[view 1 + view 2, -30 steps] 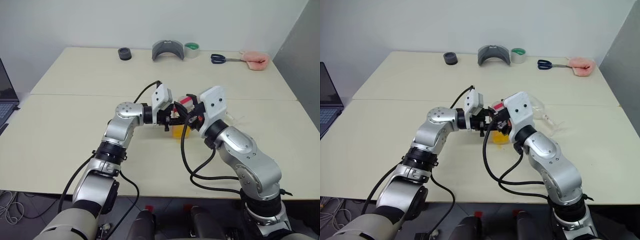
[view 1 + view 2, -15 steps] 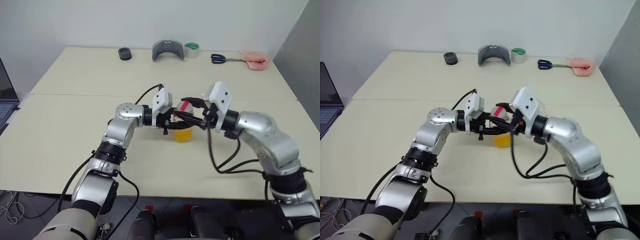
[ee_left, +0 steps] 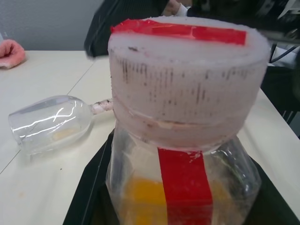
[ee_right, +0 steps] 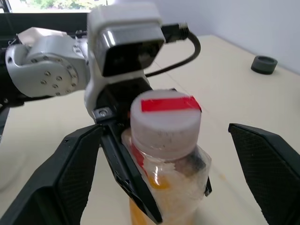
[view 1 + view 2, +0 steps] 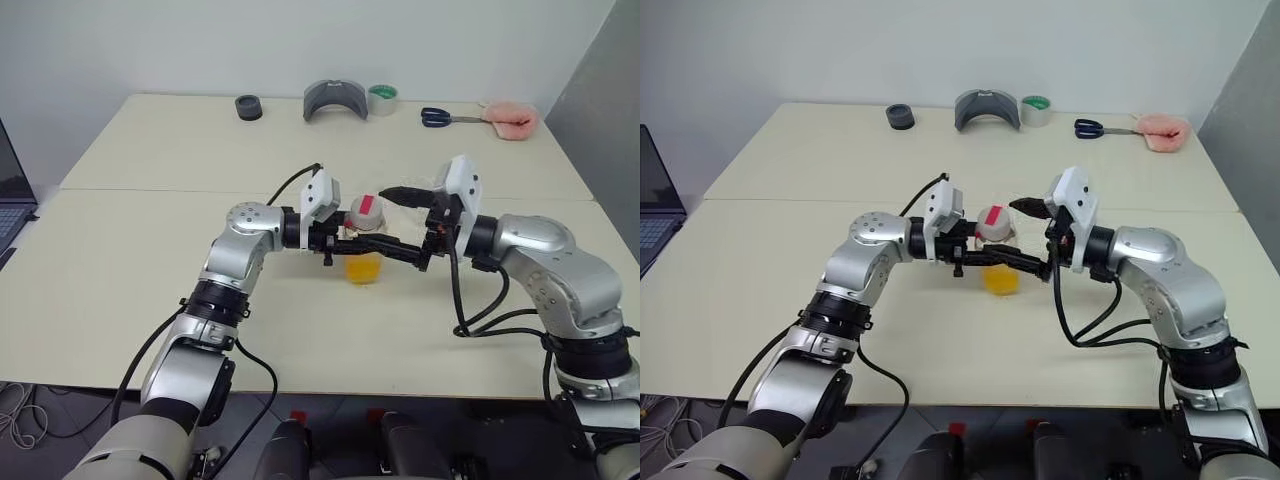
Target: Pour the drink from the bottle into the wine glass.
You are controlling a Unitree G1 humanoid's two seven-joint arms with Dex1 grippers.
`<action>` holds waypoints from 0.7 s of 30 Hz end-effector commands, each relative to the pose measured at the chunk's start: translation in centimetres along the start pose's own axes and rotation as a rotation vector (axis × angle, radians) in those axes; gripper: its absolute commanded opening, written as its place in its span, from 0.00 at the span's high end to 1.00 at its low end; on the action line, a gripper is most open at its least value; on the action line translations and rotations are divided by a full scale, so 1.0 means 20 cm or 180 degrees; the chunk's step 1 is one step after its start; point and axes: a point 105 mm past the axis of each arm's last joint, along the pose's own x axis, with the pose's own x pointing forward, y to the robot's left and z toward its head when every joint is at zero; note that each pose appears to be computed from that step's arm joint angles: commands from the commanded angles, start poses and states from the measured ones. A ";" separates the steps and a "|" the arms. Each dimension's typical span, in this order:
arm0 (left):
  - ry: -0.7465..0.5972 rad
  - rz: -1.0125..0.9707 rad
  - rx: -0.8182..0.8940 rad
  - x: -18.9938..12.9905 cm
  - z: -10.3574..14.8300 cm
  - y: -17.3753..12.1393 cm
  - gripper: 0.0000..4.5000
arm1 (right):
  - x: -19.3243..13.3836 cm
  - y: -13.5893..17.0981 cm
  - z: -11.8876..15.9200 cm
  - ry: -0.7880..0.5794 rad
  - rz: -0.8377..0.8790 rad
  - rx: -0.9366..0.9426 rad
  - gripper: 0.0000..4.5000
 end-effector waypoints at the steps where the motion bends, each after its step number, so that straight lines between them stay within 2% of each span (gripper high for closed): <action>1: -0.0132 0.0006 0.0194 -0.01 0.10 0.02 0.60 | -0.03 0.04 0.07 -0.0141 -0.0183 -0.0136 0.03; 6: -0.0117 -0.0017 0.0188 -0.02 0.11 0.02 0.60 | 0.01 0.07 0.08 -0.0218 -0.0516 -0.0254 0.03; 15: -0.0088 -0.0075 0.0221 -0.02 0.11 0.02 0.60 | 0.08 -0.02 0.08 -0.0232 -0.0918 -0.0396 0.03; 21: -0.0080 -0.0068 0.0224 -0.02 0.11 0.02 0.60 | 0.07 -0.05 0.07 -0.0218 -0.0997 -0.0386 0.03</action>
